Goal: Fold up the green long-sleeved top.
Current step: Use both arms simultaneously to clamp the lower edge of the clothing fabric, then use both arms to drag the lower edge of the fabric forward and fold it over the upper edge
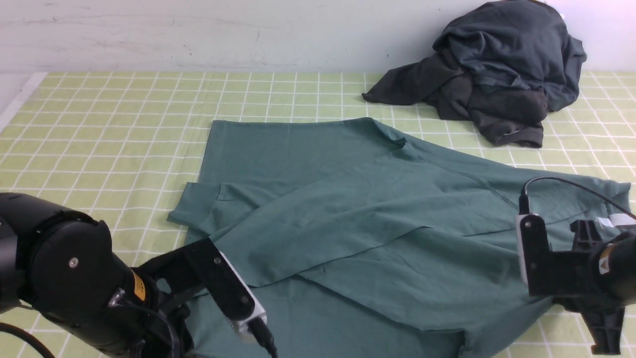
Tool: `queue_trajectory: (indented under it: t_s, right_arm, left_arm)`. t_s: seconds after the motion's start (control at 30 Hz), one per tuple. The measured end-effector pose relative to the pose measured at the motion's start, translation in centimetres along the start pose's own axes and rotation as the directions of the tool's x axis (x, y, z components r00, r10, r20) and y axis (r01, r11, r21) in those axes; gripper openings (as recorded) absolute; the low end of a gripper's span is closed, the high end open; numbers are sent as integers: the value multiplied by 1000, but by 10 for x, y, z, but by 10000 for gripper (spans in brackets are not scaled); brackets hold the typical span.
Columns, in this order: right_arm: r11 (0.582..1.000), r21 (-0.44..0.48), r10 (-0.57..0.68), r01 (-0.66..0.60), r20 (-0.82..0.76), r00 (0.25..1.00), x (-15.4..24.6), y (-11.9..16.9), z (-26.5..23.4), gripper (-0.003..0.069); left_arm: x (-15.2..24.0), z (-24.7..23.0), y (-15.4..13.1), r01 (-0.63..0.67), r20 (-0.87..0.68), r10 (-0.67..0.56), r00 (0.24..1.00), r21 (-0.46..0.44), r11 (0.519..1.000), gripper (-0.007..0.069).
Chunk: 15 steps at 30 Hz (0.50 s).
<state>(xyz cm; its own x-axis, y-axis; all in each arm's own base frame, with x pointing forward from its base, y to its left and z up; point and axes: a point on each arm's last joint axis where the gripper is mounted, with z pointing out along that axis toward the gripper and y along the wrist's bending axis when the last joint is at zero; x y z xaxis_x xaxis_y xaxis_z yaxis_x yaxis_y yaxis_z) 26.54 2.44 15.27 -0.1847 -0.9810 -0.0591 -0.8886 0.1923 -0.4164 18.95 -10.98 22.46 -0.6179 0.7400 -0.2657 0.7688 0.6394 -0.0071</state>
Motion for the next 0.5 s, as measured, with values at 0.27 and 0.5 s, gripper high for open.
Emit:
queue_trajectory:
  t_s: [0.27, 0.5]
  right_arm:
    - [914, 62, 399, -401, 45, 916, -6, -30, -42, -3]
    - [853, 182, 466, -489, 159, 871, -17, -99, -50, -3]
  left_arm:
    - [-25, -50, 32, 334, 248, -295, 923, -132, 933, -3]
    - [-72, -63, 101, 527, 549, -345, 761, -214, 823, -3]
